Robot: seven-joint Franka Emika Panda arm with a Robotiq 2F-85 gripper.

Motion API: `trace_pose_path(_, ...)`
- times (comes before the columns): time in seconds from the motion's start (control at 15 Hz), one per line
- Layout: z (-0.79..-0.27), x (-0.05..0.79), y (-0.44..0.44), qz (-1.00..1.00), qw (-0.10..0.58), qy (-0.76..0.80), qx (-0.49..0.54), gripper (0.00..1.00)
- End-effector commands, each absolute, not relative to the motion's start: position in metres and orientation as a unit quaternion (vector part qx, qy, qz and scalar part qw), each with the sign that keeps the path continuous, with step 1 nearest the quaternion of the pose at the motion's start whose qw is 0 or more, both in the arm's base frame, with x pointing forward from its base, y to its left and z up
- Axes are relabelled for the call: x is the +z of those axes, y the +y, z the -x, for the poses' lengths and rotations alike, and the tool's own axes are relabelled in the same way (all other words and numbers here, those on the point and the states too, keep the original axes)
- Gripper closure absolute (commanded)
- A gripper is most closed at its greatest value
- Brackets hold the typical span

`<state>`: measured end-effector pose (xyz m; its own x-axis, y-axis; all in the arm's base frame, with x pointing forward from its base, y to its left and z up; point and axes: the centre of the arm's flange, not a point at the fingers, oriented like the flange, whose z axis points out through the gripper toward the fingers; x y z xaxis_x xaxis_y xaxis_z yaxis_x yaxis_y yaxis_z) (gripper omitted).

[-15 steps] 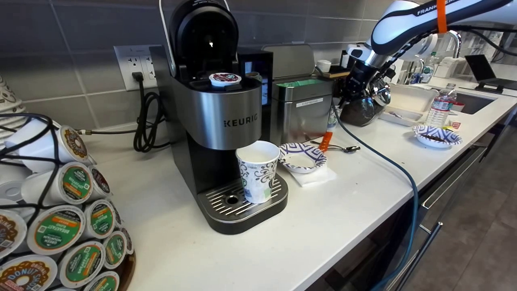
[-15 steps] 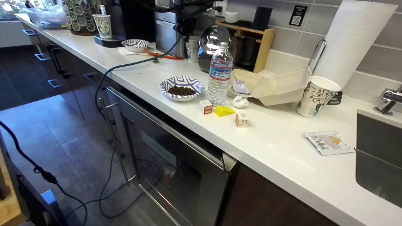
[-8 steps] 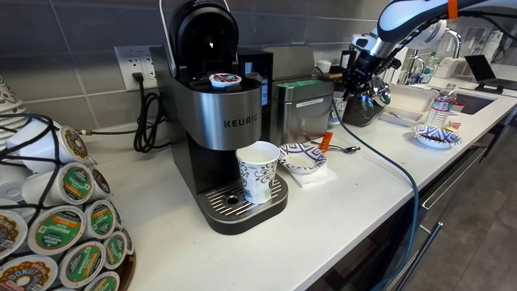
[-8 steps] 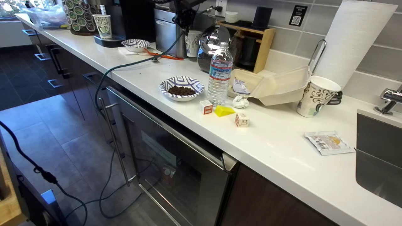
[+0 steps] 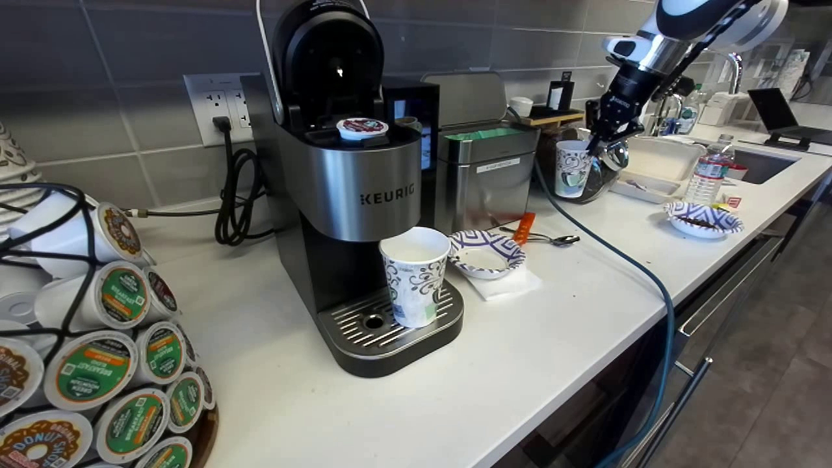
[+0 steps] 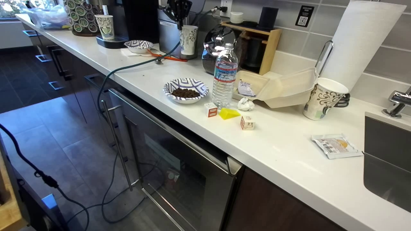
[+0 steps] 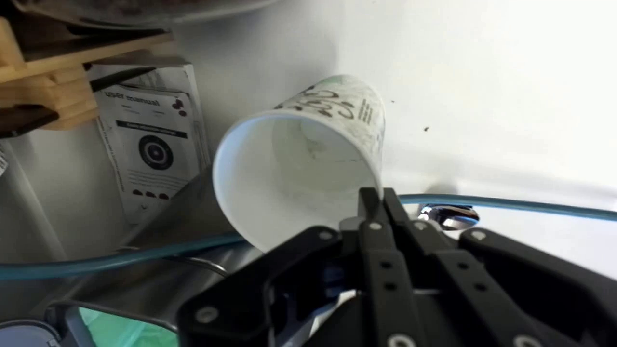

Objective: Move the black and white bowl to the left then move the cup on the counter forwards.

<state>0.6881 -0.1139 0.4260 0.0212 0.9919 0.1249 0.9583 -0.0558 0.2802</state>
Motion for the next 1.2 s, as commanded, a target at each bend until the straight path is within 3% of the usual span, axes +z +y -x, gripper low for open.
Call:
trace_pose_path(0.0,-0.605,0.431,-0.096,-0.719,0.056,0.670,0.178,0.99)
trace_pose_path(0.73,-0.491,0.394,-0.078,-0.822,0.133,0.510,0.215,0.99)
trace_pose_path(1.13,-0.472,0.383,-0.065,-0.818,0.149,0.516,0.204,0.99)
